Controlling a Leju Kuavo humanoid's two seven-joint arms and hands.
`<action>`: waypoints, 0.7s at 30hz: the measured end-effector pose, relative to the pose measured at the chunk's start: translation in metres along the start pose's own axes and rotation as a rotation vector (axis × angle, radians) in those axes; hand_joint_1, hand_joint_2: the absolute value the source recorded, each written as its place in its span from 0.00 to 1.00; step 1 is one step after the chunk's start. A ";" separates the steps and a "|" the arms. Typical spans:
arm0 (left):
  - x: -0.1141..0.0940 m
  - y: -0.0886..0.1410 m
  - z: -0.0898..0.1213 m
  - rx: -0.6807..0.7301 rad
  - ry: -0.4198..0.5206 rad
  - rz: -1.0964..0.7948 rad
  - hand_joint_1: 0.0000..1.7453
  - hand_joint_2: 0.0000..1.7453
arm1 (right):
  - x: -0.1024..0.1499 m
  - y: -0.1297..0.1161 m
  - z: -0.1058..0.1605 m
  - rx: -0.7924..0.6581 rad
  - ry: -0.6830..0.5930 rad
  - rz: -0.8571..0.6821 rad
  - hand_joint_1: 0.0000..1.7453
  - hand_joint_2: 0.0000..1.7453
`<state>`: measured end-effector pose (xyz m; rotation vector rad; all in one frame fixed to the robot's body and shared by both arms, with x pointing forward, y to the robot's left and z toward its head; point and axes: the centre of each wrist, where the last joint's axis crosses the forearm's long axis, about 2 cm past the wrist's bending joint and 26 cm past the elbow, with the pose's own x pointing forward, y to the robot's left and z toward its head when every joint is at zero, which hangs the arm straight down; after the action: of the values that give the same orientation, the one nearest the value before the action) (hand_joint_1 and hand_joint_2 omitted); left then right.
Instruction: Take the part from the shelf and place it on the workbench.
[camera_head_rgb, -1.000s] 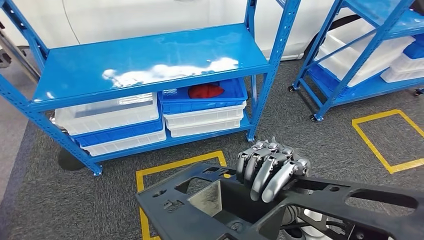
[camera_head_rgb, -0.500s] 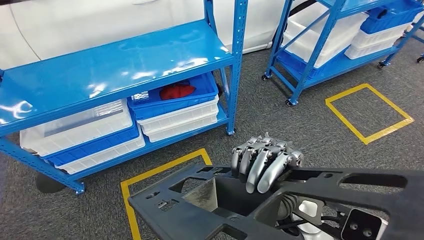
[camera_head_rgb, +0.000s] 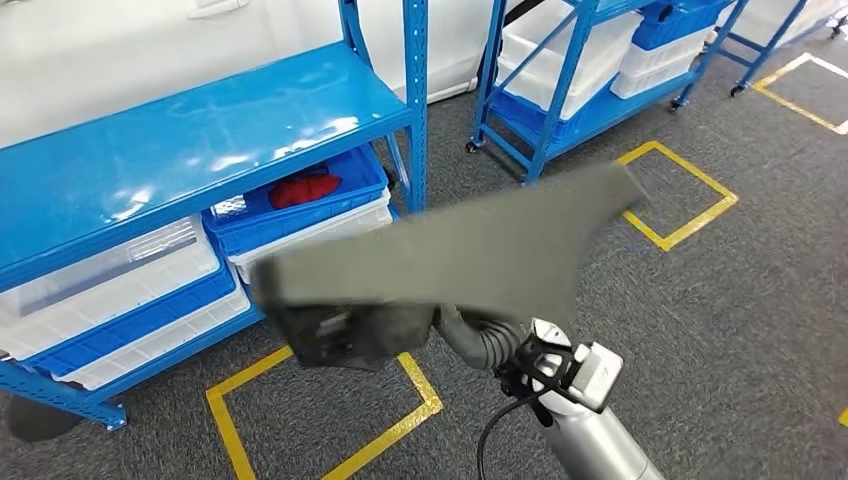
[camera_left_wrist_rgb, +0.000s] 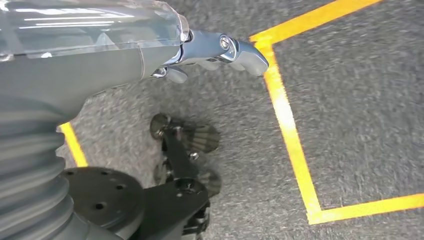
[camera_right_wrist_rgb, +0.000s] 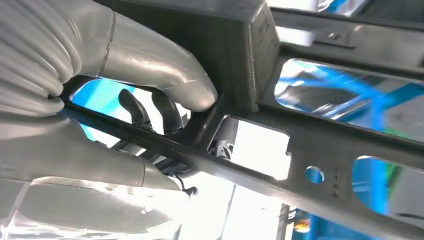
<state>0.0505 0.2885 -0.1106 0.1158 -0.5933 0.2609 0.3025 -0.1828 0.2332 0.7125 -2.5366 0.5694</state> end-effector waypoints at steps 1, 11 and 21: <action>0.000 0.001 0.000 -0.004 -0.003 0.002 0.00 1.00 | -0.004 -0.001 0.001 -0.006 0.022 0.011 1.00 1.00; 0.001 0.001 -0.001 -0.028 -0.040 0.012 0.00 1.00 | -0.019 -0.005 -0.007 -0.084 0.059 0.125 1.00 1.00; -0.001 0.005 0.000 -0.026 -0.032 -0.001 0.00 1.00 | 0.024 -0.010 -0.011 -0.136 -0.108 0.123 1.00 1.00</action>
<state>0.0481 0.2930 -0.1109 0.0953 -0.6284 0.2509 0.2929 -0.1949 0.2573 0.5559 -2.7029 0.4036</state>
